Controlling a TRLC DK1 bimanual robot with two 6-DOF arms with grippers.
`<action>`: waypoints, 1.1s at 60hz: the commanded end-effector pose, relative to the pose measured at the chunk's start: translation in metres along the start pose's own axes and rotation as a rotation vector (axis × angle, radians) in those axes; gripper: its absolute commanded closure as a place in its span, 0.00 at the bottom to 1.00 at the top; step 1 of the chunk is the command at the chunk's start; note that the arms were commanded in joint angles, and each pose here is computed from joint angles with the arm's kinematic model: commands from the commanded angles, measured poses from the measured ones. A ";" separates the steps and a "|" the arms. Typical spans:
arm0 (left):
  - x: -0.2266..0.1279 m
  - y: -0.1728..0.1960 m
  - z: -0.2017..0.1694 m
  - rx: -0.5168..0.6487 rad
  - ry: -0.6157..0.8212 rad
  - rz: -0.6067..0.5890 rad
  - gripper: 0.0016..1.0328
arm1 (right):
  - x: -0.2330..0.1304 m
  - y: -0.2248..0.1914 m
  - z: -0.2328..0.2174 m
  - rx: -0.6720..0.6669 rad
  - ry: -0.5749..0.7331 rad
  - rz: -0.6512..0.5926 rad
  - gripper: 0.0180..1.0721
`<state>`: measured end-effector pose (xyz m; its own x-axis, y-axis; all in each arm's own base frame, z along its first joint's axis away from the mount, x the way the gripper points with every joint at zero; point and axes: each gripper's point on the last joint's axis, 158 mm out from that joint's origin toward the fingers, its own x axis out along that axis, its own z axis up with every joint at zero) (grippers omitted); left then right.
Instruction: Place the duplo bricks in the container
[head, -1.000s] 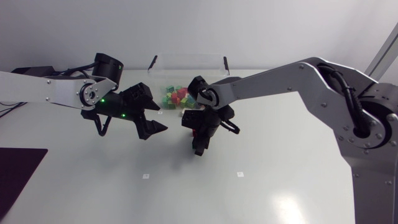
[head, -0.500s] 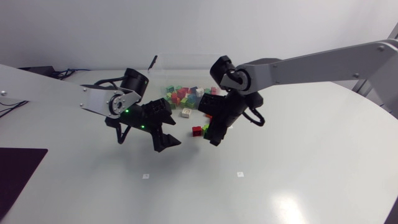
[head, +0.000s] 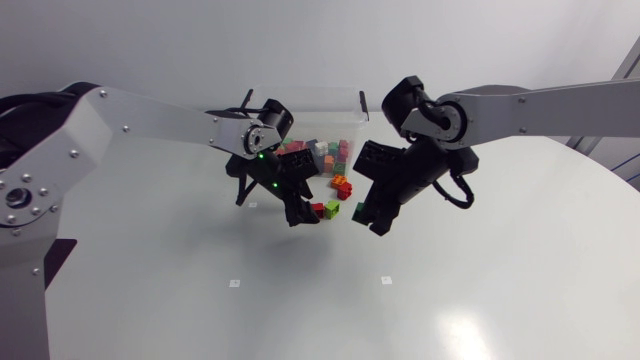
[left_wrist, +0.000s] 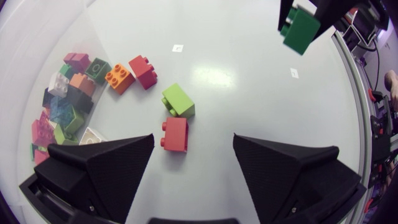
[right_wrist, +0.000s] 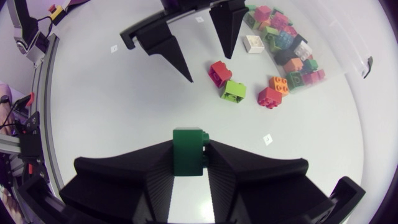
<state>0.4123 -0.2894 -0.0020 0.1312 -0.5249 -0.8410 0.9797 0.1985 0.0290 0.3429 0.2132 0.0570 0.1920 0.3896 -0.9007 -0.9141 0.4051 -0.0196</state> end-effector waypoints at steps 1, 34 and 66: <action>0.014 0.002 -0.004 -0.008 0.032 -0.005 0.17 | -0.013 0.003 -0.002 0.008 -0.020 -0.007 0.75; 0.047 0.017 -0.010 -0.012 0.094 0.025 0.56 | -0.076 -0.015 0.016 0.031 -0.150 -0.056 0.75; 0.008 -0.006 -0.030 -0.030 0.137 0.014 0.82 | -0.082 -0.097 0.084 0.199 -0.323 -0.151 0.75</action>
<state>0.4104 -0.2828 -0.0368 0.1162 -0.4163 -0.9018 0.9738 0.2264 0.0210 0.4304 0.2059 0.1686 0.4382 0.5301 -0.7260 -0.8047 0.5912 -0.0540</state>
